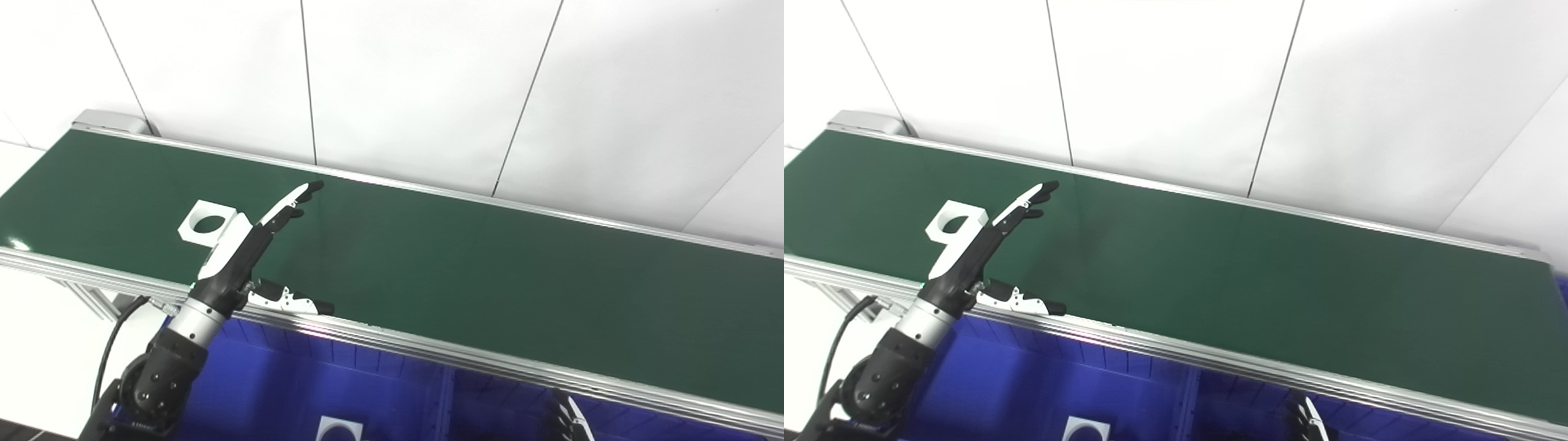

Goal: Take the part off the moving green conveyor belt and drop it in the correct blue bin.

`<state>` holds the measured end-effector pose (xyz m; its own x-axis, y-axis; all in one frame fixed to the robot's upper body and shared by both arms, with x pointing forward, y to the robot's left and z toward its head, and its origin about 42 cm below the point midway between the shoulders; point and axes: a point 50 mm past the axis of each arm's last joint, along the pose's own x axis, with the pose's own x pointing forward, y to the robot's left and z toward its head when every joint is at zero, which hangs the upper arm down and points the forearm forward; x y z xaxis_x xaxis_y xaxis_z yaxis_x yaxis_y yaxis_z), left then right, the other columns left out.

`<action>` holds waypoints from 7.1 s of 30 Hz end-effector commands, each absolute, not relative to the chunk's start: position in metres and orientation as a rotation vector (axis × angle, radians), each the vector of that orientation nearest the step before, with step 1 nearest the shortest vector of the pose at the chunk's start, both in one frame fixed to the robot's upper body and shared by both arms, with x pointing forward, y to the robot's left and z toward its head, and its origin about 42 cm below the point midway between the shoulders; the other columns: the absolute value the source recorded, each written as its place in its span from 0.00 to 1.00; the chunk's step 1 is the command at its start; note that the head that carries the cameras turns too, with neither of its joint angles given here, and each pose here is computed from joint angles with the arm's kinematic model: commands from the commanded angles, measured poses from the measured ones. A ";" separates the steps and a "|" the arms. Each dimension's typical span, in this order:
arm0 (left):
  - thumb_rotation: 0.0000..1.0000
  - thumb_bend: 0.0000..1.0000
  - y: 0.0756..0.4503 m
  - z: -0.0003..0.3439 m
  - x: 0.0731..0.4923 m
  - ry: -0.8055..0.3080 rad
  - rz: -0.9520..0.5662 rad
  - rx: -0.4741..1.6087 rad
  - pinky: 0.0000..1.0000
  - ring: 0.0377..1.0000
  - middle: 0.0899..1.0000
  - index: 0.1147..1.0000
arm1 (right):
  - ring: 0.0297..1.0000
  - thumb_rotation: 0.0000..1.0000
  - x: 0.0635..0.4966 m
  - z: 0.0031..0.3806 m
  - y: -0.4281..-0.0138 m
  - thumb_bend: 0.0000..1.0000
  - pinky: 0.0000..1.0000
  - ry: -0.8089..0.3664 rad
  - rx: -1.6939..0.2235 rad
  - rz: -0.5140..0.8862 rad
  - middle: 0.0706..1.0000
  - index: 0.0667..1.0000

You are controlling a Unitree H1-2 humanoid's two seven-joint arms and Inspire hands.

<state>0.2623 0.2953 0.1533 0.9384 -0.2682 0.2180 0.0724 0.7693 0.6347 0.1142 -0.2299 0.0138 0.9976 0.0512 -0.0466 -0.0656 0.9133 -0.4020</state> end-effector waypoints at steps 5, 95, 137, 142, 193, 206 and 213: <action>0.23 0.85 0.313 0.177 0.284 -0.352 -0.145 0.754 0.92 0.95 0.96 0.94 | 0.80 0.51 0.117 0.023 -0.233 0.84 0.73 -0.043 -0.400 0.044 0.84 0.91; 0.00 0.50 0.321 0.150 0.399 -0.041 -0.285 1.186 0.33 0.36 0.44 0.46 | 0.77 0.64 0.119 0.023 -0.242 0.77 0.75 -0.063 -0.389 -0.013 0.81 0.90; 0.00 0.50 0.237 0.103 0.220 -0.133 -0.611 0.698 0.36 0.40 0.43 0.43 | 0.78 0.65 0.118 0.054 -0.223 0.83 0.72 -0.135 -0.360 -0.002 0.82 0.89; 0.00 0.50 0.232 0.097 0.219 -0.087 -0.674 0.710 0.34 0.38 0.43 0.45 | 0.78 0.68 0.122 0.059 -0.221 0.83 0.70 -0.140 -0.376 -0.003 0.81 0.89; 0.41 0.93 0.224 0.084 0.185 0.031 -0.742 0.323 0.85 0.93 0.96 1.00 | 0.78 0.48 0.119 0.077 -0.210 0.85 0.71 0.005 -0.391 0.184 0.81 0.88; 0.41 0.88 0.179 0.078 0.133 0.070 -0.537 0.282 0.85 0.96 1.00 1.00 | 0.79 0.47 0.119 0.076 -0.207 0.84 0.71 0.011 -0.432 0.186 0.81 0.89; 0.41 0.85 0.174 0.066 0.136 0.031 -0.536 0.327 0.87 0.96 1.00 1.00 | 0.78 0.47 0.117 0.074 -0.206 0.84 0.70 0.004 -0.458 0.186 0.81 0.90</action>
